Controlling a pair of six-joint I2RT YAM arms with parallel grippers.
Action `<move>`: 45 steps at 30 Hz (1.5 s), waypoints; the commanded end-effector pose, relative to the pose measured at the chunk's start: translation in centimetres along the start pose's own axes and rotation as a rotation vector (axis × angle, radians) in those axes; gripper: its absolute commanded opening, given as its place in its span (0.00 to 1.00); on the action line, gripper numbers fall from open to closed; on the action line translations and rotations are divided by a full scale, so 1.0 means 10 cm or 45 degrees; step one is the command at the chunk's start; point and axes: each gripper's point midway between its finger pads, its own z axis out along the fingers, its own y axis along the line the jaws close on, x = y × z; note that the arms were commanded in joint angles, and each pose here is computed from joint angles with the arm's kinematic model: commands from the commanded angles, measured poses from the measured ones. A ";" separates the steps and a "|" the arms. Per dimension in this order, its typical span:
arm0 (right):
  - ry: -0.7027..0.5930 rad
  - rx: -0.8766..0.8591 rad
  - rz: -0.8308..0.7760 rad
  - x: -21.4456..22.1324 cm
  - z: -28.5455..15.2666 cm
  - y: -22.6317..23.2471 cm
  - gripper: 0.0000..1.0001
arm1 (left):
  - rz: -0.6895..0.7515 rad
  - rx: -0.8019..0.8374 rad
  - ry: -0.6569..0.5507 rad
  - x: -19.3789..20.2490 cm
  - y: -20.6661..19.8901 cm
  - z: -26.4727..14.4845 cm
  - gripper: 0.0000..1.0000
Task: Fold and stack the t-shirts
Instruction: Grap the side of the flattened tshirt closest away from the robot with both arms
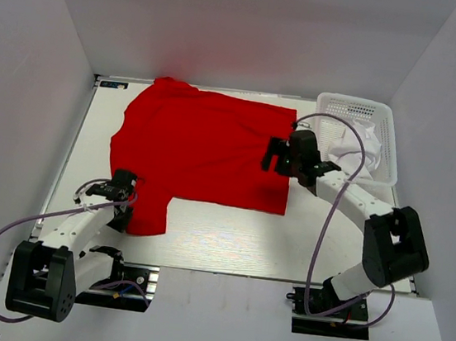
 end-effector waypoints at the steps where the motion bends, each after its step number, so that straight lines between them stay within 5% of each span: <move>1: 0.077 0.040 0.037 0.23 -0.28 -0.07 0.90 | 0.045 0.006 -0.037 -0.03 0.00 0.08 0.00; 9: 0.378 0.193 0.213 1.22 -0.73 -0.34 0.90 | 0.063 0.109 0.014 0.03 -0.12 -0.06 0.00; 22: 0.354 0.397 0.311 1.49 -0.29 -0.62 0.70 | 0.078 0.211 -0.016 -0.05 -0.12 -0.24 0.00; 25: 0.387 0.429 0.316 1.57 -0.31 -0.67 0.56 | 0.089 0.203 0.029 0.00 -0.09 -0.28 0.00; 26: 0.388 0.435 0.324 1.57 -0.33 -0.67 0.40 | 0.102 0.211 0.054 0.03 -0.09 -0.29 0.00; 28: 0.416 0.460 0.325 1.61 -0.43 -0.70 0.27 | 0.120 0.245 0.124 0.14 -0.12 -0.30 0.00; 29: 0.395 0.485 0.335 1.59 -0.46 -0.73 0.06 | 0.148 0.242 0.145 0.18 -0.11 -0.30 0.00; 30: 0.391 0.487 0.333 1.61 -0.52 -0.75 0.00 | 0.180 0.269 0.151 0.18 -0.15 -0.31 0.00; 37: 0.459 0.521 0.261 1.62 -0.88 -0.82 0.00 | 0.251 0.353 0.252 0.23 -0.23 -0.64 0.00; 45: 0.385 0.374 0.181 1.38 -0.81 -0.63 0.00 | 0.178 0.627 0.069 -0.15 -0.62 -1.08 0.00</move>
